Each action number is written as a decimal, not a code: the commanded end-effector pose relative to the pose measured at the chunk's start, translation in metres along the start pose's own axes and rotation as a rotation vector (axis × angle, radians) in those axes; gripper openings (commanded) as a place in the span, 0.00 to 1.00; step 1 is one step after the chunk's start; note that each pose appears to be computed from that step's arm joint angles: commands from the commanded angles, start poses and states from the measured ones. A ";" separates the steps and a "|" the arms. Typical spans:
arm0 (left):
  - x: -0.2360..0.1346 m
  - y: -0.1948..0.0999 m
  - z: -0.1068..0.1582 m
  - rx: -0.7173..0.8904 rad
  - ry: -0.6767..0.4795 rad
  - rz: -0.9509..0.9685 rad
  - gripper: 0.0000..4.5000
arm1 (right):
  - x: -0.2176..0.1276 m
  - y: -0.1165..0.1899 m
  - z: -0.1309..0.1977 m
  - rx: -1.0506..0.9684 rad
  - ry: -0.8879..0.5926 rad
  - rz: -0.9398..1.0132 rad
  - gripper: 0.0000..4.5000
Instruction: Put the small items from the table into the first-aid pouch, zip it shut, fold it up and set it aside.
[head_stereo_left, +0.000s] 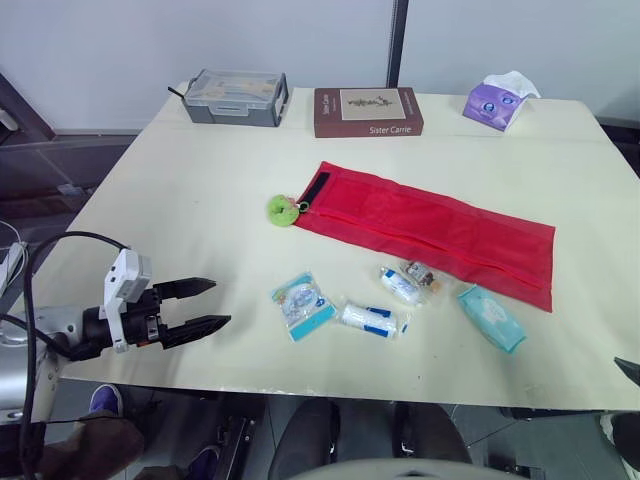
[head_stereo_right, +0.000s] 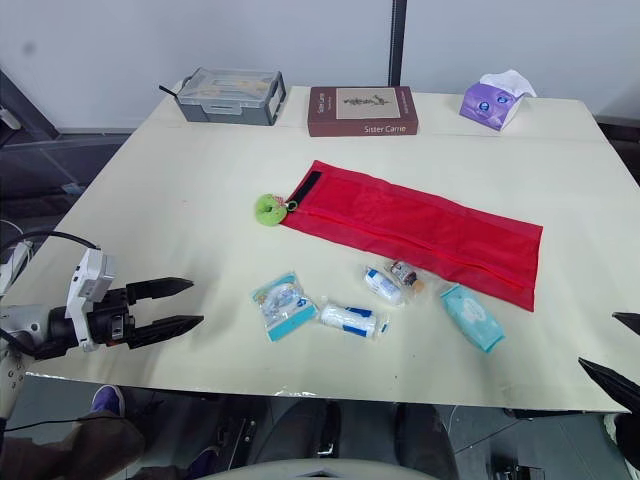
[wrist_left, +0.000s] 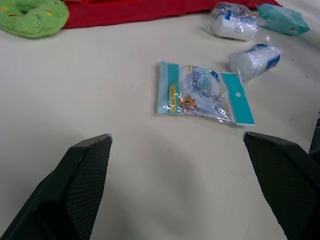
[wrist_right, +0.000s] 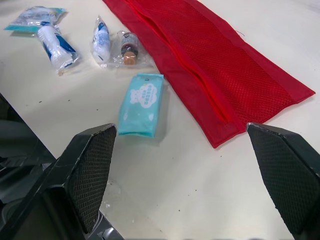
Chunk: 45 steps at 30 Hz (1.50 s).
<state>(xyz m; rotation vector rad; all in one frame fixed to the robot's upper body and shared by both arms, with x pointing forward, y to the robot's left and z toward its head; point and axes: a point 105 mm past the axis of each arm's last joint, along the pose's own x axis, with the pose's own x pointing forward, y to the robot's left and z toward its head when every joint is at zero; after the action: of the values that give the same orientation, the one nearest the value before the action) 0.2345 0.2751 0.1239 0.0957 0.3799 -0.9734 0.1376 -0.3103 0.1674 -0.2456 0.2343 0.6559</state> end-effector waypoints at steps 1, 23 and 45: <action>0.009 0.005 0.017 0.037 -0.065 0.016 1.00 | 0.003 -0.002 0.014 -0.039 -0.051 -0.010 0.98; 0.037 -0.027 0.017 -0.443 0.144 -0.186 1.00 | 0.100 0.089 0.101 -0.139 -0.324 0.408 0.98; 0.108 -0.042 0.008 -0.899 -0.144 0.062 0.43 | 0.098 0.086 0.091 -0.117 -0.304 0.402 1.00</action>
<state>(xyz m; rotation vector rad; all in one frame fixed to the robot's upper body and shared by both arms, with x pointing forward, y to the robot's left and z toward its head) 0.2551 0.1642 0.0881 -0.7647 0.6881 -0.6635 0.1729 -0.1624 0.2064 -0.1854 -0.0196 1.0957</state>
